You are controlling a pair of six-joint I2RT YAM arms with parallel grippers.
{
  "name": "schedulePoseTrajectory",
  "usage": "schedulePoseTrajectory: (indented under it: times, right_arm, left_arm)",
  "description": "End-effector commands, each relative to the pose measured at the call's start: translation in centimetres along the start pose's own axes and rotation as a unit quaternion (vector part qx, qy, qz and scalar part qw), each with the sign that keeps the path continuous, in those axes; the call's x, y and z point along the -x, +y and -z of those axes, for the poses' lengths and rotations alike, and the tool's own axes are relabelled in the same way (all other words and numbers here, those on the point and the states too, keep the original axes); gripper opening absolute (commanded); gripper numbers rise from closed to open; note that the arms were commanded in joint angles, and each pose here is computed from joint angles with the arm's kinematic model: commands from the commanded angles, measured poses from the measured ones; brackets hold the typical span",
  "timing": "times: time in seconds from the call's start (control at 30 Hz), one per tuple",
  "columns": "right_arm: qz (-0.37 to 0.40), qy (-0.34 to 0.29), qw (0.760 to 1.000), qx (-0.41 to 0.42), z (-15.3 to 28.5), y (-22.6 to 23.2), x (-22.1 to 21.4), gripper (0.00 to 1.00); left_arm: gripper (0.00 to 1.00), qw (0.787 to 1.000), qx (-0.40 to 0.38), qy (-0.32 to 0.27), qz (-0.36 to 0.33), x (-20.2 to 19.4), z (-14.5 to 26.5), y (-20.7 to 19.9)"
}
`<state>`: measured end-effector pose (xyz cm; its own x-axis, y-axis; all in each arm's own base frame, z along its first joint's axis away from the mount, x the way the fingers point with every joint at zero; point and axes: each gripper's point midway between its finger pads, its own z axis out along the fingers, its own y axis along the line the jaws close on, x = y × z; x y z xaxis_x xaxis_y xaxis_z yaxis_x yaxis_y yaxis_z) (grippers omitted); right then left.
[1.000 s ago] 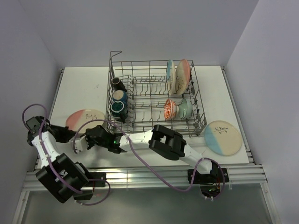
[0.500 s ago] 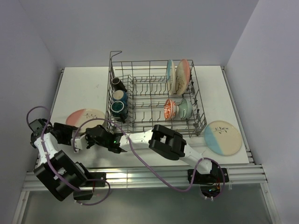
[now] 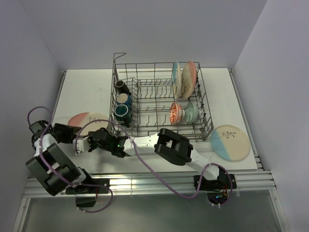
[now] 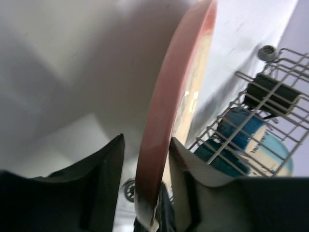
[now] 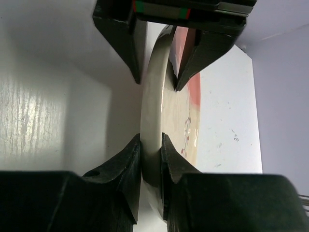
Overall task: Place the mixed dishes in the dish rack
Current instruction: Grab a plate with the left arm
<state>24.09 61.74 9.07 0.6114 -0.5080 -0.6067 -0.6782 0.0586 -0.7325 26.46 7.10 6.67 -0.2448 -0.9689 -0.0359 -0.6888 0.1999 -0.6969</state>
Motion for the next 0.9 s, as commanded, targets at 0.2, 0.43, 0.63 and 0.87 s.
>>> schedulePoseTrajectory:
  times: [0.2, 0.43, 0.63, 0.87]
  right_arm:
    - [-0.076, -0.062, 0.995, -0.016, 1.5, -3.6, 5.1, 0.0]
    - [-0.076, -0.072, 0.994, -0.023, 2.2, -4.2, 5.6, 0.36]
    - [-0.079, -0.094, 0.991, -0.057, 3.6, -6.3, 6.8, 0.88]
    - [-0.085, -0.125, 0.984, -0.092, 6.2, -9.3, 8.8, 1.0]
  left_arm:
    - [0.13, 0.997, -0.08, 0.006, 0.0, 0.6, -0.2, -2.9]
    - [0.0, 0.994, -0.103, -0.033, -0.029, 1.9, 1.8, -5.4]
    - [0.0, 0.985, -0.145, -0.088, -0.037, 3.9, 4.2, -8.1]
    - [0.0, 0.971, -0.205, -0.115, -0.043, 5.3, 6.0, -11.4]
